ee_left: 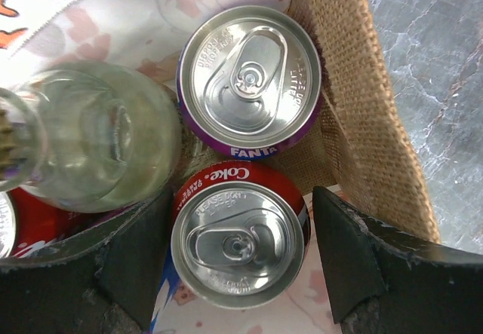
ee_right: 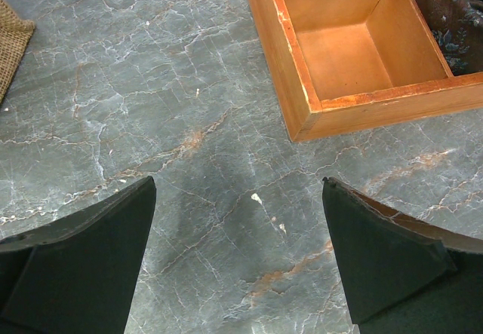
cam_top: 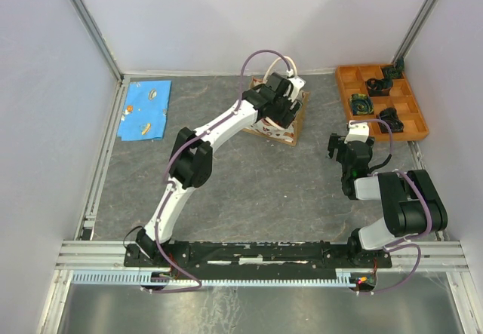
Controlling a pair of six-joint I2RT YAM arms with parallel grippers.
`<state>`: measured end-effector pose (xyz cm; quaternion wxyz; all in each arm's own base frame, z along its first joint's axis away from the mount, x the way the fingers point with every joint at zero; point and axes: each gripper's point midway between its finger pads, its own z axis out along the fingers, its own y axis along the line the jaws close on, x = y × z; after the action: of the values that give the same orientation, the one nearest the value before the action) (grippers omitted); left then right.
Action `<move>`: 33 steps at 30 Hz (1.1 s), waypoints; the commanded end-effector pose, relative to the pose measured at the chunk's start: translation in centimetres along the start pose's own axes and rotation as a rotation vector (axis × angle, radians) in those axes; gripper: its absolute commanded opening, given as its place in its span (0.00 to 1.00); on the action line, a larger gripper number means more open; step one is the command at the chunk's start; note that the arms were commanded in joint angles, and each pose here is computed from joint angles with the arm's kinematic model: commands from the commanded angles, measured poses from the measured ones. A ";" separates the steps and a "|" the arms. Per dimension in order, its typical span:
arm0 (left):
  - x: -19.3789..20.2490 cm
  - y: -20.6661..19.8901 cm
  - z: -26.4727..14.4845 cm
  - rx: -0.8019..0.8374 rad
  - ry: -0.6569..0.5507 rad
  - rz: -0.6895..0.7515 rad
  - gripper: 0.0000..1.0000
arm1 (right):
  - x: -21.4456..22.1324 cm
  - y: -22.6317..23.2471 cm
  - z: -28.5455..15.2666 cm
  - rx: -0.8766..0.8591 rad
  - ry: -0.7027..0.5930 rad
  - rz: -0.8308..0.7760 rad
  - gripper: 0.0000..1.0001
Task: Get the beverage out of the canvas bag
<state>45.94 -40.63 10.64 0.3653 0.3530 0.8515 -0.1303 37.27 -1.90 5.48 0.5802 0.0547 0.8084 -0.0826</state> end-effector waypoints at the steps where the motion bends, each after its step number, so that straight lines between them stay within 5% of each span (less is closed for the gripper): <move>1: 6.7 -0.1 2.3 -0.004 0.208 0.041 0.80 | -2.0 0.3 0.6 -0.008 -0.052 0.000 0.99; 3: 7.1 0.0 2.5 -0.006 0.219 0.043 0.79 | -2.0 0.3 0.6 -0.008 -0.052 0.000 0.99; 13: 4.0 -0.2 1.8 0.014 0.132 0.066 0.43 | -2.0 0.3 0.6 -0.008 -0.052 0.001 0.99; 18: -0.6 0.6 -0.6 -0.023 0.003 0.093 0.04 | -1.9 0.3 0.6 -0.007 -0.051 0.001 0.99; 33: -15.4 2.2 -12.6 -0.094 -0.401 0.096 0.03 | -1.9 0.3 0.6 -0.008 -0.051 0.000 0.99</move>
<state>46.59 -40.55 13.32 0.3800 0.3716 0.8396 -0.1120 37.27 -1.90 5.48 0.5802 0.0547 0.8084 -0.0826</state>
